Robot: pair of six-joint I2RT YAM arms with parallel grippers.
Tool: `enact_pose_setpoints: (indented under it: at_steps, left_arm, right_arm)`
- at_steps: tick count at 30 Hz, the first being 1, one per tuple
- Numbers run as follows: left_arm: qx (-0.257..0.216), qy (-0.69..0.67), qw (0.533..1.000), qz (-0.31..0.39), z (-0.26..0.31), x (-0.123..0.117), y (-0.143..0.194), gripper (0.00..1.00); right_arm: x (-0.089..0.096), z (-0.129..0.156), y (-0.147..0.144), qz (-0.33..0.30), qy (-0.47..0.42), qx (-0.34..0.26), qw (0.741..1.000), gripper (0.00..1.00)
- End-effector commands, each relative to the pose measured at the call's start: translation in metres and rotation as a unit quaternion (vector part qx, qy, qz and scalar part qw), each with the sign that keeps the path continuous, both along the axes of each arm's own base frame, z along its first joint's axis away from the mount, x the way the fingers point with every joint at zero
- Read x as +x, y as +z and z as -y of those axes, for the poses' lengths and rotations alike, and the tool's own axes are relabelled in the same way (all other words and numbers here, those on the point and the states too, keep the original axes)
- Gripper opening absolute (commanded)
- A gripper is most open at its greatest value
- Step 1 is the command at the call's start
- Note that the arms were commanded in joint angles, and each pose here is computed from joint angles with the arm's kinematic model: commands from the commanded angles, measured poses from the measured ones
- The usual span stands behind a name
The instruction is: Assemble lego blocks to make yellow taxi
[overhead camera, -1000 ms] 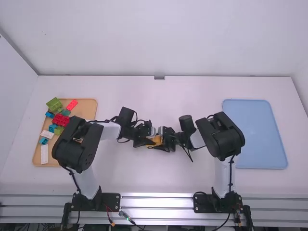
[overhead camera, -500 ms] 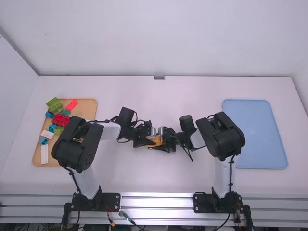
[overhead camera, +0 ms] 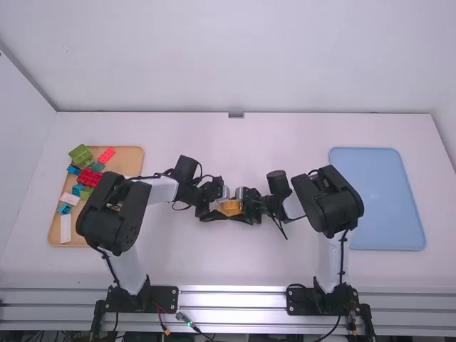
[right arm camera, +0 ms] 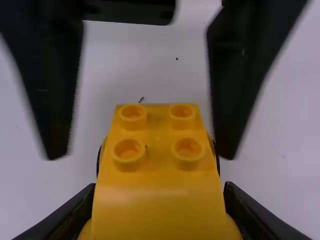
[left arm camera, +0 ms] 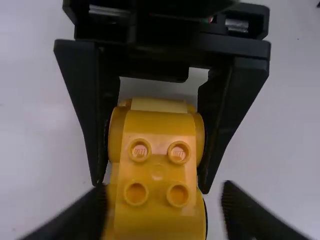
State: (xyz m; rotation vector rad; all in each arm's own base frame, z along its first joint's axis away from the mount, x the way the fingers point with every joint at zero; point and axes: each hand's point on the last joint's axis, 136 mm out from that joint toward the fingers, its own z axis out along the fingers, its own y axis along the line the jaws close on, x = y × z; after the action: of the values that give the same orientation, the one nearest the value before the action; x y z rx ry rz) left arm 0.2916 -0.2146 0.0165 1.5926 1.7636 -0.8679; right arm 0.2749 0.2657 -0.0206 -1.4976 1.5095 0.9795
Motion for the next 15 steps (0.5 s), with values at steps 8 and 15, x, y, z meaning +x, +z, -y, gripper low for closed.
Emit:
enact_pose_setpoints:
  at_steps: [8,15]
  left_arm:
    - [-0.002,0.011,1.0,0.005,-0.008,0.008,0.005,0.99]
    - [-0.049,0.026,0.998,0.039,-0.041,0.014,0.046,0.99]
  right_arm:
    - [-0.002,0.003,-0.006,-0.006,-0.005,-0.008,1.0,0.58]
    - [0.003,0.007,-0.004,-0.003,-0.01,-0.002,1.0,0.58]
